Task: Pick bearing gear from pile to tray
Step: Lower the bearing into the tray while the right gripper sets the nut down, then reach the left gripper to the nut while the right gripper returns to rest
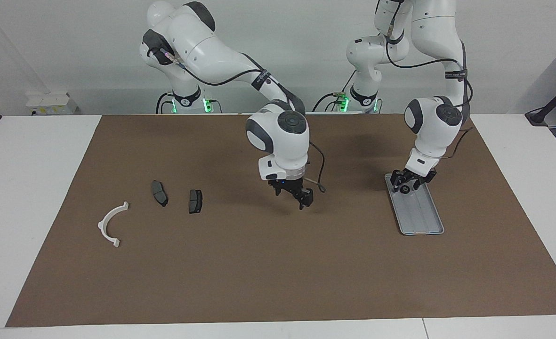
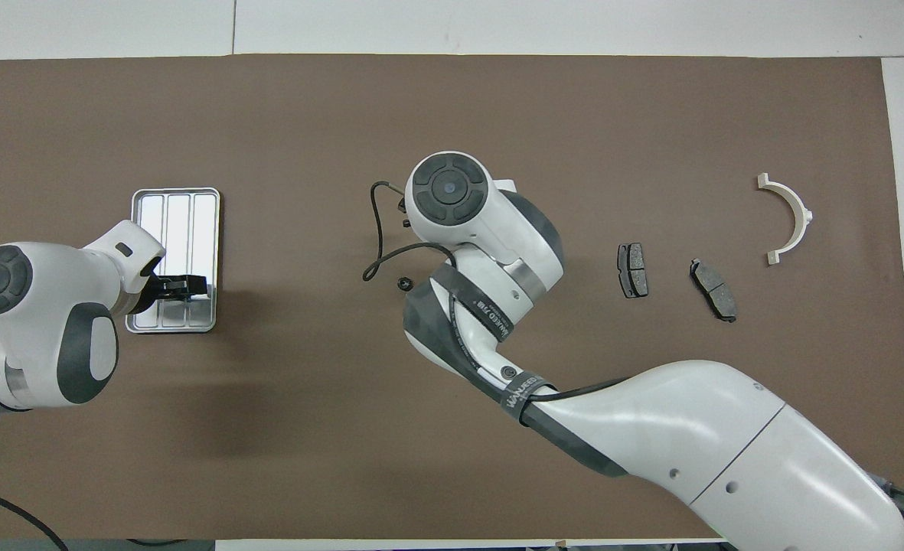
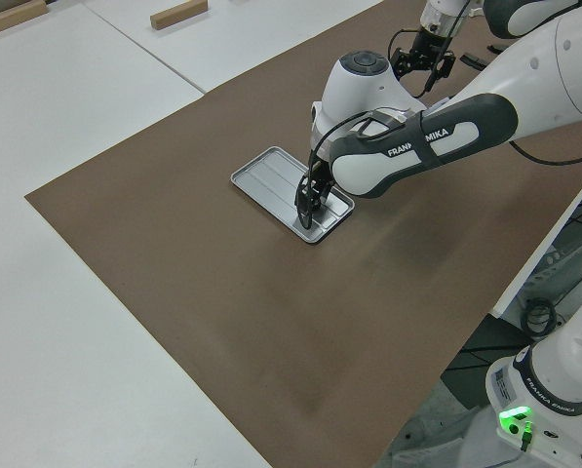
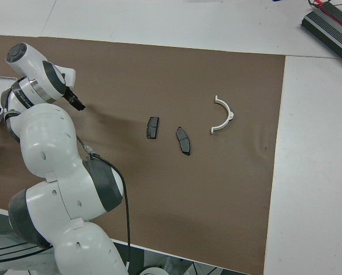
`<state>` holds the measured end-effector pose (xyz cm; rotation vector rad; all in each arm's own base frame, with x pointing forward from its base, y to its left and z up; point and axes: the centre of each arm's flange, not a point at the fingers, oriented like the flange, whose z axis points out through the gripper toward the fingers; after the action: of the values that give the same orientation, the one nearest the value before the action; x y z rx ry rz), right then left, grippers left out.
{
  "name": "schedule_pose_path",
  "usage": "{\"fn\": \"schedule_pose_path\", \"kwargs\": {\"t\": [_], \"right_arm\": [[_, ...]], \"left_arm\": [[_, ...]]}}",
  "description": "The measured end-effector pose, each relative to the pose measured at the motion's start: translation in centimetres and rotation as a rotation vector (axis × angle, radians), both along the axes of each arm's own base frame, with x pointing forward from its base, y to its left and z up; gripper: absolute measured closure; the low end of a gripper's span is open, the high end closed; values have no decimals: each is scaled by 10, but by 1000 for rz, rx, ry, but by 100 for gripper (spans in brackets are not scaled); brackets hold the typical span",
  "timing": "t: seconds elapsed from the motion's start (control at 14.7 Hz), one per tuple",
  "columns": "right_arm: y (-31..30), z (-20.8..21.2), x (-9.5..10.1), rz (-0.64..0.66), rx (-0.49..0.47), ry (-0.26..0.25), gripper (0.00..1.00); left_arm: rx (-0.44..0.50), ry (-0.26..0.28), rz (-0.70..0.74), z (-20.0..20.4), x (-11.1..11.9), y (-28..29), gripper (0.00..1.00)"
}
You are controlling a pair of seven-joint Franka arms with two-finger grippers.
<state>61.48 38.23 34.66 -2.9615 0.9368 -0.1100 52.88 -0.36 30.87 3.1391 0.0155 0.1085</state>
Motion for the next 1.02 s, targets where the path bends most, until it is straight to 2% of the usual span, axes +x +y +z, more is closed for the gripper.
{"fn": "schedule_pose_path", "kwargs": {"t": [0.07, 0.2, 0.34, 0.48, 0.81, 1.02], "right_arm": [[-17, 4, 8, 35, -14, 6, 0], [-44, 13, 20, 84, -22, 13, 0], [-63, 23, 28, 126, -16, 22, 0], [-83, 30, 32, 188, -30, 43, 0], [-139, 49, 45, 384, -56, 78, 0], [-190, 69, 53, 494, -43, 90, 0]], "left_arm": [[1, 13, -4, 15, 9, 0, 0], [3, 32, -6, 63, 32, -1, 0], [1, 17, 14, 118, 51, -15, 0], [-7, -16, 40, 153, 60, -52, 0], [-30, -25, 90, 154, 45, -179, 0], [-51, -41, 111, 148, 33, -229, 1]]}}
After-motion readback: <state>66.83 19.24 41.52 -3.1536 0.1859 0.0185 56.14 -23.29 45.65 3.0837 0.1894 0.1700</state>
